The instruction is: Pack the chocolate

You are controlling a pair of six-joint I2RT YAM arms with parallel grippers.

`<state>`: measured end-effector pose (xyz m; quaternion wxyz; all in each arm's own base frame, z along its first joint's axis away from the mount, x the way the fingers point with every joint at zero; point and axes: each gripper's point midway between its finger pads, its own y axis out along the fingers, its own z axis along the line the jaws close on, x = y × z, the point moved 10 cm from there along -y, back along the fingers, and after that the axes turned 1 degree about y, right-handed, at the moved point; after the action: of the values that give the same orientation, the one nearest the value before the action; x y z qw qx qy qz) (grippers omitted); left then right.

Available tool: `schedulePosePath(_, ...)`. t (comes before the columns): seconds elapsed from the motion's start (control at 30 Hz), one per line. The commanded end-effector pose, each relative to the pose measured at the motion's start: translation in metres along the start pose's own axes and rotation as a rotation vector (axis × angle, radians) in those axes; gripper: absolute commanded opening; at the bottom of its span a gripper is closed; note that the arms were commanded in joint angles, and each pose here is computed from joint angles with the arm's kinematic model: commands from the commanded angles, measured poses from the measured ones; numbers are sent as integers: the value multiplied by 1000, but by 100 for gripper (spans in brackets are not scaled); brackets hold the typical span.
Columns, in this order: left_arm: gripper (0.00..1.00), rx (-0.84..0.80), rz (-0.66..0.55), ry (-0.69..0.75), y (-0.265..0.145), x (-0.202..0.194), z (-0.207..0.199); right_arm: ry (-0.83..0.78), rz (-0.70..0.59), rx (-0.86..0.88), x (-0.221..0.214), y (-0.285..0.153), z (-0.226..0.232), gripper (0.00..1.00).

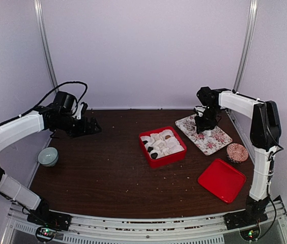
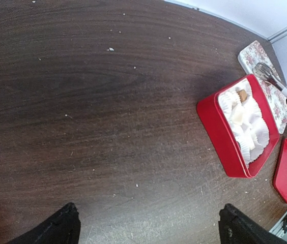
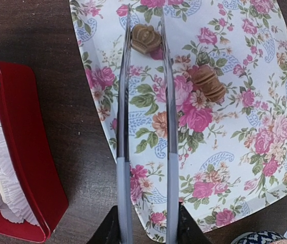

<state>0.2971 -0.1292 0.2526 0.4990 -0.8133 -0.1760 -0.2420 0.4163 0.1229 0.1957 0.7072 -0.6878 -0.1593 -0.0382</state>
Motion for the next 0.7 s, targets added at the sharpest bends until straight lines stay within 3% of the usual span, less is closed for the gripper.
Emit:
schedulePosePath(0.0, 98, -28, -56, 30, -6, 14, -5, 11, -86, 10, 3, -41, -3, 26)
schedulePosePath(0.67, 98, -58, -72, 35, -10, 8, -5, -27, -193, 192, -46, -119, 15, 24)
